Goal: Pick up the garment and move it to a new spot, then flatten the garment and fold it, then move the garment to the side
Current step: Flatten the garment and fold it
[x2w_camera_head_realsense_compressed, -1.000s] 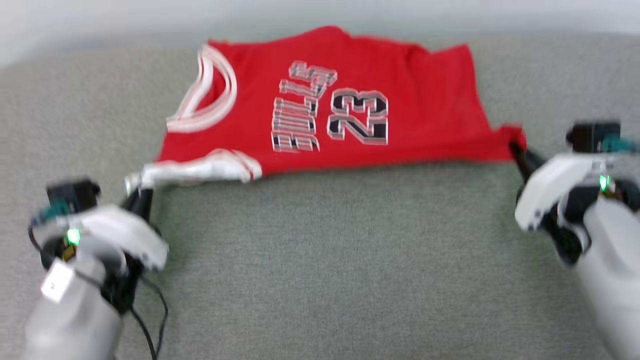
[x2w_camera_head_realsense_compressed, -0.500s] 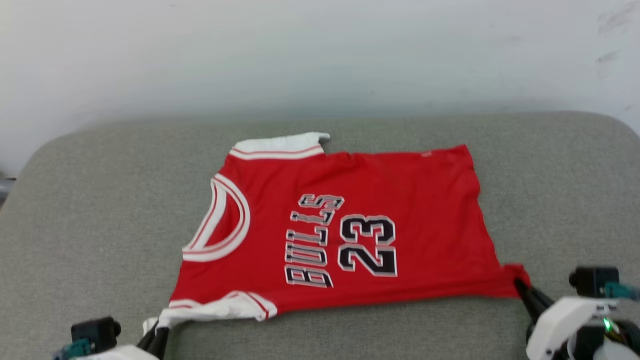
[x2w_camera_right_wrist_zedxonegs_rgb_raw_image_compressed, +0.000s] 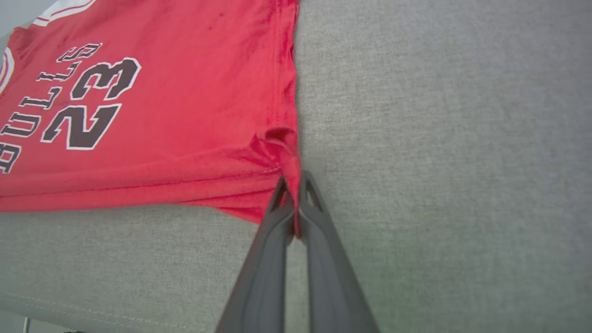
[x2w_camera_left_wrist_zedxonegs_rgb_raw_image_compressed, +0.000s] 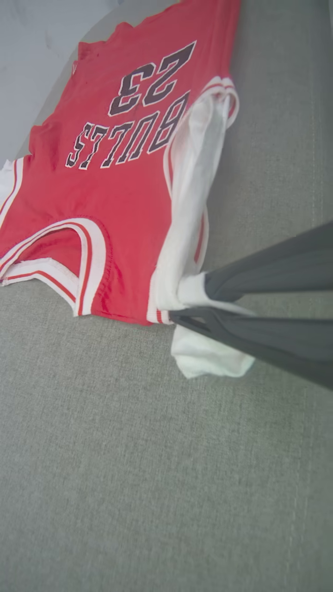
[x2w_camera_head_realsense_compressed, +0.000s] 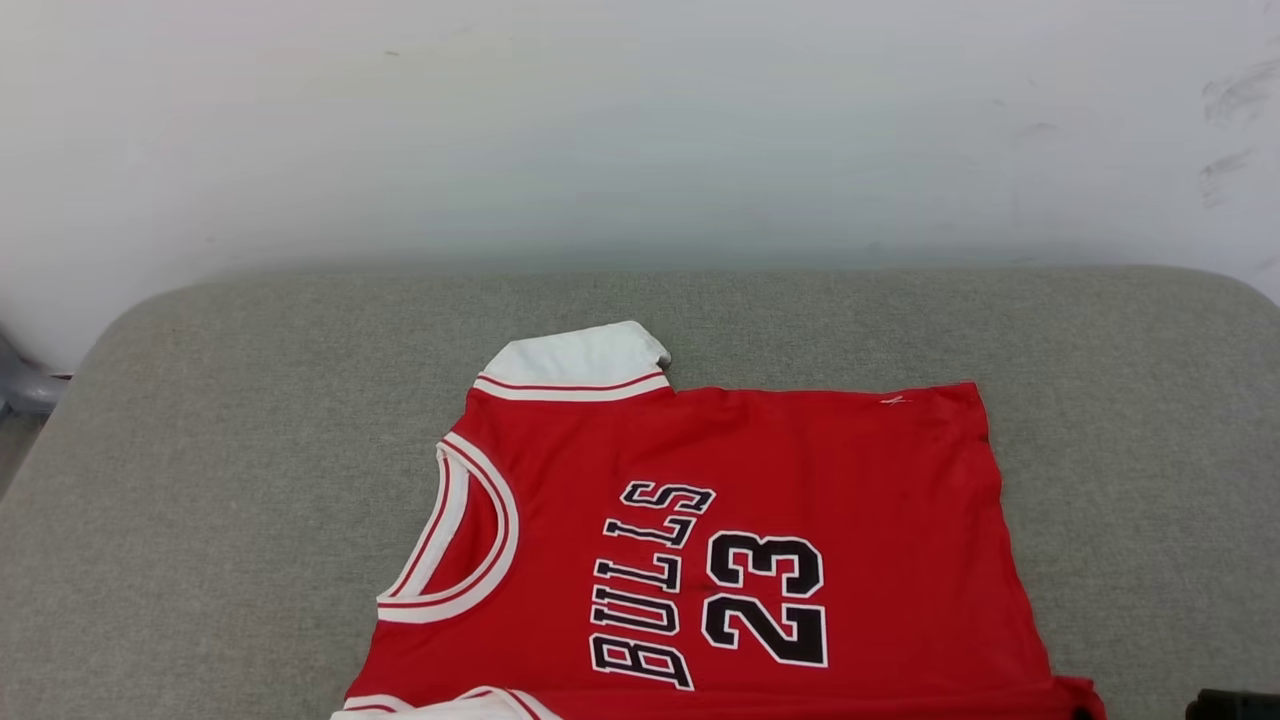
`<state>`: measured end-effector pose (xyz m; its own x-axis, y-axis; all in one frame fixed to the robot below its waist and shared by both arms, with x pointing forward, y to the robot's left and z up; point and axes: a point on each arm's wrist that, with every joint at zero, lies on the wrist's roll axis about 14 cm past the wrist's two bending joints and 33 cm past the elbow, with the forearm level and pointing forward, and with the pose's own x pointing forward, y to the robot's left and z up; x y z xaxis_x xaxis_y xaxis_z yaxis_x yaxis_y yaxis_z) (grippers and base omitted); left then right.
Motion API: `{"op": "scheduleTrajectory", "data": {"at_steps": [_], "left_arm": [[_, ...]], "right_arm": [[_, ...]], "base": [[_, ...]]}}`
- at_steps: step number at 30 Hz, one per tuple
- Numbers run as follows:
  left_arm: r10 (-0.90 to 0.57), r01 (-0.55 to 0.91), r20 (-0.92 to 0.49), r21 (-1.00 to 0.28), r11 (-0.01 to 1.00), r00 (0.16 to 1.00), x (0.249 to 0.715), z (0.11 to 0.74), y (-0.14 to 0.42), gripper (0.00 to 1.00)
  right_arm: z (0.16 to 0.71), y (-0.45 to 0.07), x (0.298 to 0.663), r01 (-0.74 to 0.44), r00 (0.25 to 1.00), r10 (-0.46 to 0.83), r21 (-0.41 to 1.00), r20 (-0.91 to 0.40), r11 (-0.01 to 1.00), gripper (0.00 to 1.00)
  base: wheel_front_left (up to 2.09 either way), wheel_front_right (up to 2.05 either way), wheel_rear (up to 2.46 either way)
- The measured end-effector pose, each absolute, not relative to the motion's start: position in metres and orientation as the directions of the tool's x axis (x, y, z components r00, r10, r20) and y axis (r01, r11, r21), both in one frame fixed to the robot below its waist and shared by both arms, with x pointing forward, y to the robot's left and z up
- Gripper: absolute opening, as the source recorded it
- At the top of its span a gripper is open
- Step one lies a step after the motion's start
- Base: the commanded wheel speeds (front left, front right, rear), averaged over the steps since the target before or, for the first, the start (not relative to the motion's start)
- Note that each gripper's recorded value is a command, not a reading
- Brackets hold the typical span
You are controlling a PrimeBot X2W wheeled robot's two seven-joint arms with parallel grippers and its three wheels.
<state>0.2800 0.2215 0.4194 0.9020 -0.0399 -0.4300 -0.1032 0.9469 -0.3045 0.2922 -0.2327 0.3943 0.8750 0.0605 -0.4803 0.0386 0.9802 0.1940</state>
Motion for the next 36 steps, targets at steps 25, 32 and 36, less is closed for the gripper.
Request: {"op": "scheduleTrajectory", "data": {"at_steps": [25, 32, 36], "left_arm": [[-0.226, 0.134, -0.395, -0.248, 0.959, 0.891, 0.418, 0.418, 0.177, 0.00], [-0.263, 0.144, -0.496, -0.266, 0.953, 0.828, 0.414, 0.385, 0.169, 0.00], [-0.271, 0.145, -0.503, -0.276, 0.950, 0.821, 0.411, 0.384, 0.167, 0.65]], "right_arm": [[0.400, -0.212, 0.385, -0.014, 0.865, 0.088, 0.151, -0.494, 0.988, 0.00], [0.374, -0.205, 0.386, -0.024, 0.826, 0.113, 0.166, -0.552, 0.986, 0.00], [0.373, -0.204, 0.386, -0.031, 0.834, 0.120, 0.171, -0.539, 0.985, 1.00]], "base": [[0.00, 0.00, 0.00], [0.00, 0.00, 0.00], [0.00, 0.00, 0.00]]}}
